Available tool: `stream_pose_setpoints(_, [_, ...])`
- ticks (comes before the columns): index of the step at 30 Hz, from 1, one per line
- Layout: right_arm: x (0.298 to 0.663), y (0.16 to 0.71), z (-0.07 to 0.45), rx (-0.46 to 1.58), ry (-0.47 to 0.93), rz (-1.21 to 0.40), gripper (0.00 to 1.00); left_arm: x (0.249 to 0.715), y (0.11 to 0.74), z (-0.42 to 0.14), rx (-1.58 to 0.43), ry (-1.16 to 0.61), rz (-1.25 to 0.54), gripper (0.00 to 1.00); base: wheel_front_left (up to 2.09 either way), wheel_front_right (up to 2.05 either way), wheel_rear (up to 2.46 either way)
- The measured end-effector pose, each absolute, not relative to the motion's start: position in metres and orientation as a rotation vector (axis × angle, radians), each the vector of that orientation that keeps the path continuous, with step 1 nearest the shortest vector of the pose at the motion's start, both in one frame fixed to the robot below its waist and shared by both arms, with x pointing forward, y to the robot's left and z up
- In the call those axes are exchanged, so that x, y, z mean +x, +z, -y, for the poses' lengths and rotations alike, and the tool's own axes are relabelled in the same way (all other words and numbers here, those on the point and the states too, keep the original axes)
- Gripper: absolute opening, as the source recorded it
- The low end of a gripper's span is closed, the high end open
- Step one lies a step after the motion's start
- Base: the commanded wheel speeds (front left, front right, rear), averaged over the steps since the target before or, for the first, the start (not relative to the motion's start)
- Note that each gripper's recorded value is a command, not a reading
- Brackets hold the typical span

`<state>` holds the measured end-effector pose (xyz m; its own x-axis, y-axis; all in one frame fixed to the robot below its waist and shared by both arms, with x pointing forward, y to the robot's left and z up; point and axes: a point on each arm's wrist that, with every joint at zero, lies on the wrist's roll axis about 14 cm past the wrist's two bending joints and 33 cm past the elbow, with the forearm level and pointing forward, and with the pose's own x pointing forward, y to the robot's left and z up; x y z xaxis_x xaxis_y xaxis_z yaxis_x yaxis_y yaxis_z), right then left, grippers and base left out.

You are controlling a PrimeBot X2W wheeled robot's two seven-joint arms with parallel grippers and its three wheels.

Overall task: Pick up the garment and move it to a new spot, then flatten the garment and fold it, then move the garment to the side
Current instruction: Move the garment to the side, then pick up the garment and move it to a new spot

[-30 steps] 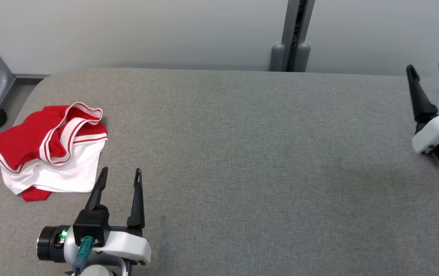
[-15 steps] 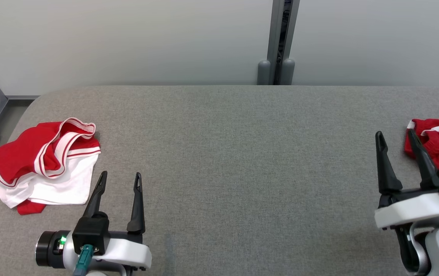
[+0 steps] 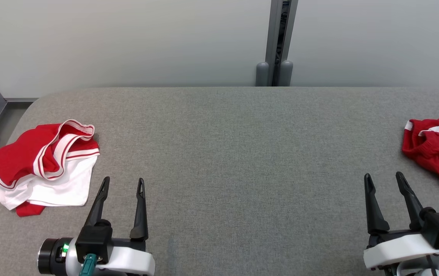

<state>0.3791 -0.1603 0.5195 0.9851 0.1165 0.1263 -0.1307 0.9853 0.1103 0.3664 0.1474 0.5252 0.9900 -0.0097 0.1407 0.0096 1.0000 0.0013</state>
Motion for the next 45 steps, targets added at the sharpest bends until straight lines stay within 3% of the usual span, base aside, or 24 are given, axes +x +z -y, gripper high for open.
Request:
stream_pose_setpoints(25, [0.380,0.512,0.150,0.145,0.143,0.096,1.00,0.362,0.522,-0.154,0.001,0.005,0.130,1.00,0.00,0.00,0.00])
stream_pose_setpoints(45, [0.402,0.500,0.036,0.204,0.461,0.034,1.00,0.315,0.518,-0.237,0.035,0.268,0.111,1.00,0.00,0.00,0.00])
